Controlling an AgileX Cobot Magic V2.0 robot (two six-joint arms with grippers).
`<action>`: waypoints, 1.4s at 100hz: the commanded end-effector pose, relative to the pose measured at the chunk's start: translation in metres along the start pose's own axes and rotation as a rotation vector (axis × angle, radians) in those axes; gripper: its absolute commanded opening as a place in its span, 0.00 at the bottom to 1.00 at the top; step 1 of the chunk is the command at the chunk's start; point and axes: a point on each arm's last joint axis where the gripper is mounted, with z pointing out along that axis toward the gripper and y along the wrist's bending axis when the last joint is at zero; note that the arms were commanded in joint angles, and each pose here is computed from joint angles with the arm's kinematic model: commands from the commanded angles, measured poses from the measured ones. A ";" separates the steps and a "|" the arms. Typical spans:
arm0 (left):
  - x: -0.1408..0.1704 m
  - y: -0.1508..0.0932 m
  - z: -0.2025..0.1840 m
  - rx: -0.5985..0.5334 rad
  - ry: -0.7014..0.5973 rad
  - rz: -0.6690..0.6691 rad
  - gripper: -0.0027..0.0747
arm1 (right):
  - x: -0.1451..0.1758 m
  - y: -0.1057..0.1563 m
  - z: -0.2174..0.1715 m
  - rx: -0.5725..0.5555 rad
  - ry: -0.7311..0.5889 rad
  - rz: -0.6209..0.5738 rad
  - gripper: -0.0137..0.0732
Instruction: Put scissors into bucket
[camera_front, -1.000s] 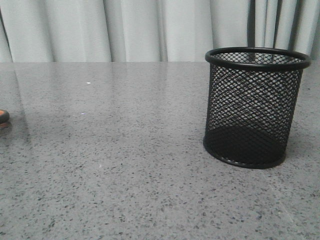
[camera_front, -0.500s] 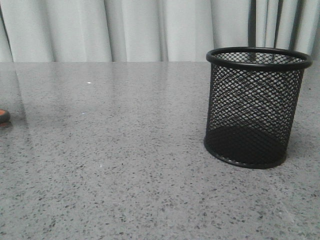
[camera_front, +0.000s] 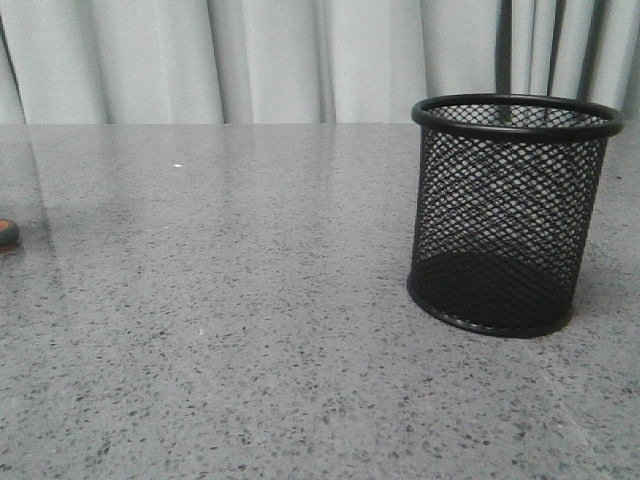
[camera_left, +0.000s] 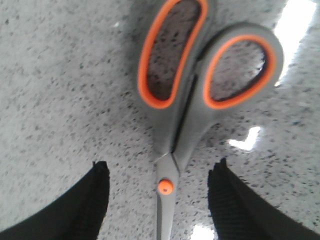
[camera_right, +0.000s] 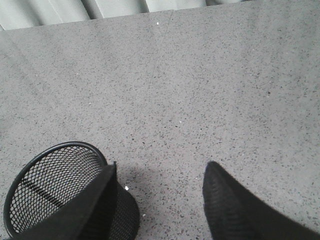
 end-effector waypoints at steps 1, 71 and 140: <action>-0.003 0.001 -0.017 -0.023 -0.117 0.086 0.56 | -0.014 0.004 -0.002 -0.026 -0.092 -0.027 0.55; -0.004 0.011 0.018 0.118 -0.106 0.093 0.56 | -0.013 0.004 -0.002 -0.022 -0.085 -0.029 0.55; 0.003 0.021 0.037 0.119 -0.042 0.107 0.56 | -0.010 0.002 -0.001 -0.009 -0.051 -0.029 0.55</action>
